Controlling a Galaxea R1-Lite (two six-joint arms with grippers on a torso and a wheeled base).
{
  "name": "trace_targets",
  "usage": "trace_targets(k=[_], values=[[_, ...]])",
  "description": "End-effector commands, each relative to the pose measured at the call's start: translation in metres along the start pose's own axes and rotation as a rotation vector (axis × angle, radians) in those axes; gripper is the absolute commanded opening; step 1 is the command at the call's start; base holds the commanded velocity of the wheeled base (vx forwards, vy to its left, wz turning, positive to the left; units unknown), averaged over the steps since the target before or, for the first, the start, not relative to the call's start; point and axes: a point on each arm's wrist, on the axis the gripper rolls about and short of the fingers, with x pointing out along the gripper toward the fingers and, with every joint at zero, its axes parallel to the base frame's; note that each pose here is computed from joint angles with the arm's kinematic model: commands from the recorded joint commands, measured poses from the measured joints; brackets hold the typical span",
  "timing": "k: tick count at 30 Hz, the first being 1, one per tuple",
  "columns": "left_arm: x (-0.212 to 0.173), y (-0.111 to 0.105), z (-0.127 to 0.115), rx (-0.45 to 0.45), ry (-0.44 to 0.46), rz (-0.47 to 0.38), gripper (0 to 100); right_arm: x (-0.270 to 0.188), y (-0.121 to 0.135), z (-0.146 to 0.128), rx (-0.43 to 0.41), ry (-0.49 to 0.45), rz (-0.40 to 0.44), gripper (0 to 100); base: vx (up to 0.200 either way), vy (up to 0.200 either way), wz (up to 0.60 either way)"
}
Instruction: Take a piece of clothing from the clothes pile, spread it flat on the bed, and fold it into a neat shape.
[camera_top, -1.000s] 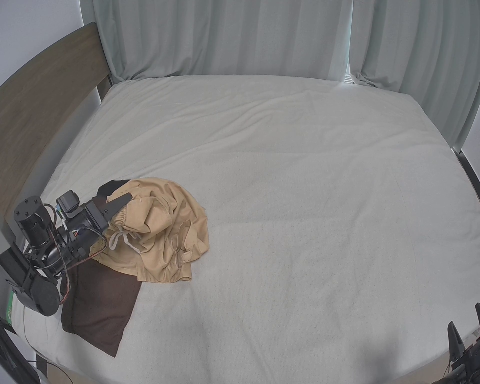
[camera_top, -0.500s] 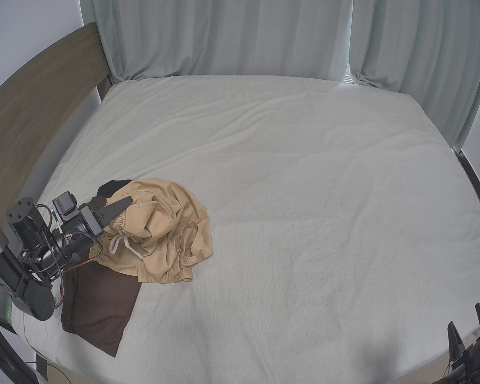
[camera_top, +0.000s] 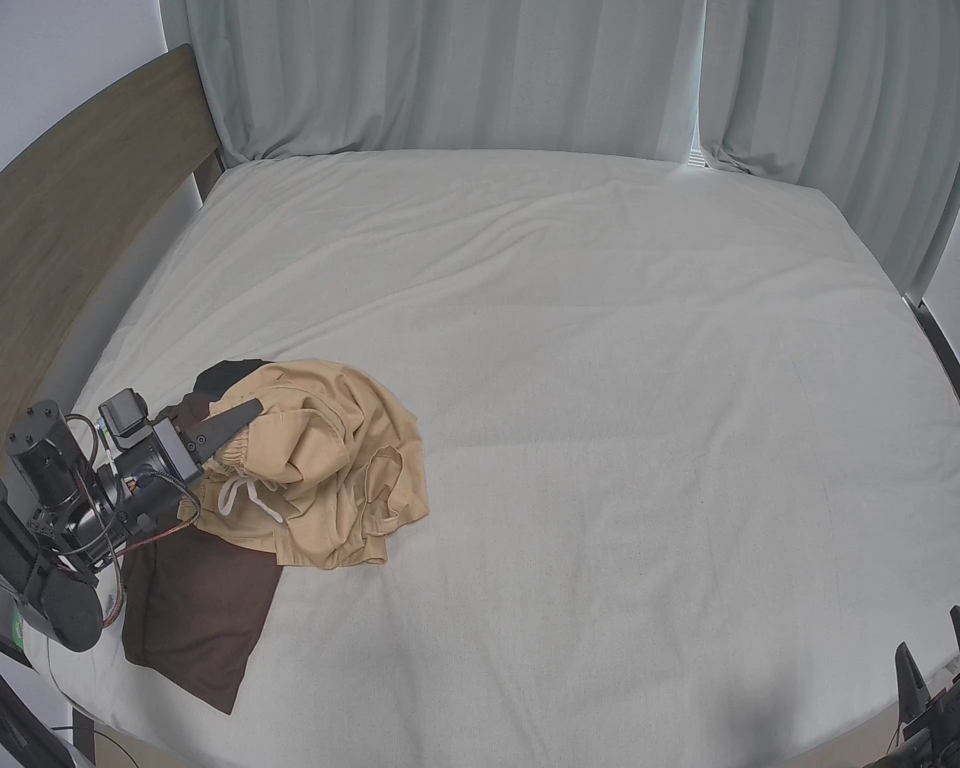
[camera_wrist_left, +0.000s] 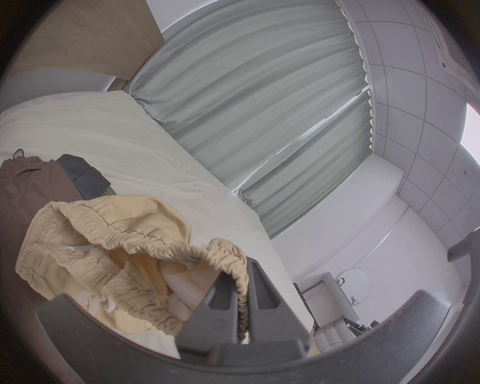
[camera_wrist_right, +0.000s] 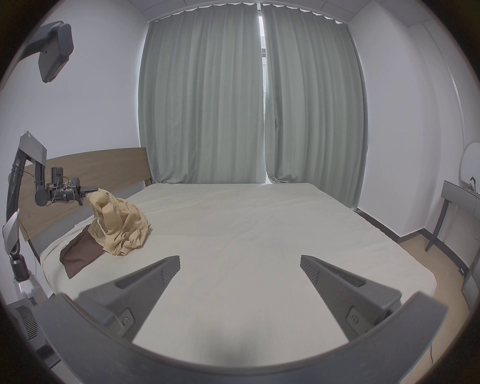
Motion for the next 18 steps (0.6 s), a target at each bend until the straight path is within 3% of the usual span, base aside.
trace_targets(k=[1, 18], values=[[-0.002, -0.008, -0.002, -0.002, 0.005, -0.02, 0, 0.001, 0.0, -0.005, 0.0, 0.007, 0.001, 100, 0.0, 0.0, 0.0], [0.0, -0.028, -0.031, -0.099, 0.118, -0.075, 0, 0.001, 0.0, -0.005, 0.002, 0.007, -0.001, 100, 0.0, 0.0, 0.0]])
